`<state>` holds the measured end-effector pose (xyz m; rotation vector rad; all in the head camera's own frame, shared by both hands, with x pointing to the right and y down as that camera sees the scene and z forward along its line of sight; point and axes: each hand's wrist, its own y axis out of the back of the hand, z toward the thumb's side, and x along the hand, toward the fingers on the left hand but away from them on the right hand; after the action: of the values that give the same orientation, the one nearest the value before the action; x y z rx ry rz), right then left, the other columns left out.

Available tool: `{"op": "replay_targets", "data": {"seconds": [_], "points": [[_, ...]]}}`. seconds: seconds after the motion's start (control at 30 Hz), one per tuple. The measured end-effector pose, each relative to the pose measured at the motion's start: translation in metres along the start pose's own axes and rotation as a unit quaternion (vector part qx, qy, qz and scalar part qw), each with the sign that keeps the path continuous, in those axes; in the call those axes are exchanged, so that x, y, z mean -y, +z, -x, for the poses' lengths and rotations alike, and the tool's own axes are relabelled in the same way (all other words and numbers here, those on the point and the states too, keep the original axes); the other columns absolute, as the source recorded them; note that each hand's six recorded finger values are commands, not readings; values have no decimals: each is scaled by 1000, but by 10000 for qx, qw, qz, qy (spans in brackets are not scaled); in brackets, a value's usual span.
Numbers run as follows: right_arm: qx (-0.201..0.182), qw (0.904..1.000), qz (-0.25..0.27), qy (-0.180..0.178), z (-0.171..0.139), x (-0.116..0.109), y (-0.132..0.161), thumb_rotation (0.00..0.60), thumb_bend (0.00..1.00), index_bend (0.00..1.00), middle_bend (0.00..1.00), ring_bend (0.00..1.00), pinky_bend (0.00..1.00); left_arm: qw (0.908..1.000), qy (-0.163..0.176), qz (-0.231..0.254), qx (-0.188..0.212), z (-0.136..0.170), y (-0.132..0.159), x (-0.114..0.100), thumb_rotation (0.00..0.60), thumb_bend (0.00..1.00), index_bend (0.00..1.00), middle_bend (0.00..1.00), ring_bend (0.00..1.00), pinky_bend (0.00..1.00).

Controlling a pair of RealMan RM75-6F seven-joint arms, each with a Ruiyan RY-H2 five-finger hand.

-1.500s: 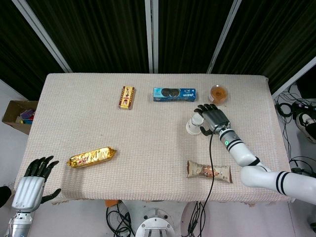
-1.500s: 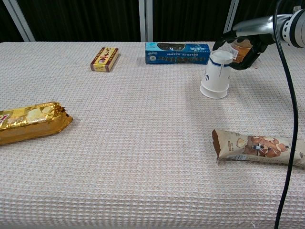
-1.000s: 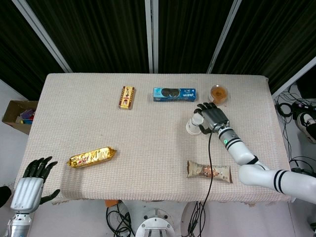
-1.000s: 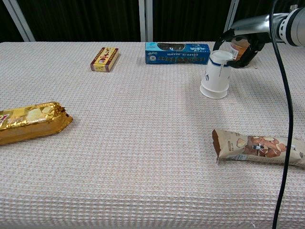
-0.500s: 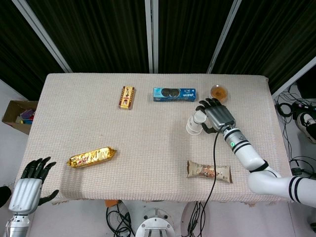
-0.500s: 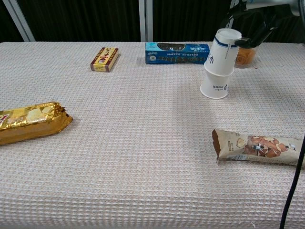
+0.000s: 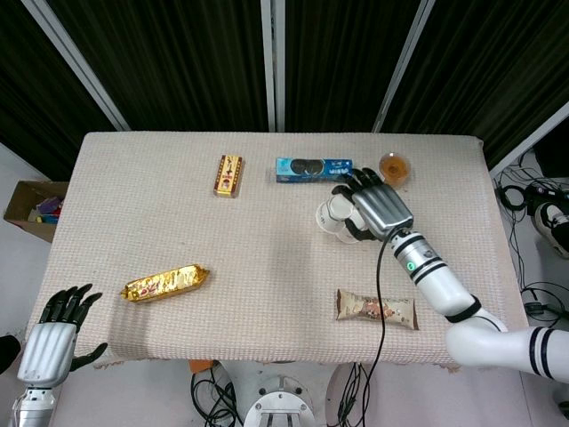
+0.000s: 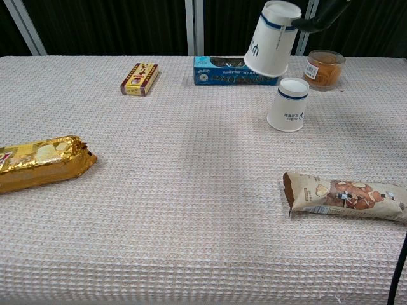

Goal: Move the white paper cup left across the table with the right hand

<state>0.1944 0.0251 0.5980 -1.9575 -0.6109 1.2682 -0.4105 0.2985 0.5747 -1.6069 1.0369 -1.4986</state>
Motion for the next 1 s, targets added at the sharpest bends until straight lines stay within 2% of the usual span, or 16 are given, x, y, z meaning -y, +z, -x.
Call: {"op": "replay_targets", "data": {"seconds": [0.23,0.37,1.0], "points": [[130,9993,-13,347,44,43,9,600,459,297,126,0,0,9999,-67,28,-107,0,-8,4,600,131,202,101,86,125],[249,9984,-100,490,55,61,4,600,458,296,126,0,0,9999,-107,51,-120,-1,-10,7,600,131,202,101,86,125],[352,9972,-36,665,65,95,-10,600,444,294,125,0,0,9998,-146,73,-108,-2,-10,12,600,131,202,101,86,125]]}}
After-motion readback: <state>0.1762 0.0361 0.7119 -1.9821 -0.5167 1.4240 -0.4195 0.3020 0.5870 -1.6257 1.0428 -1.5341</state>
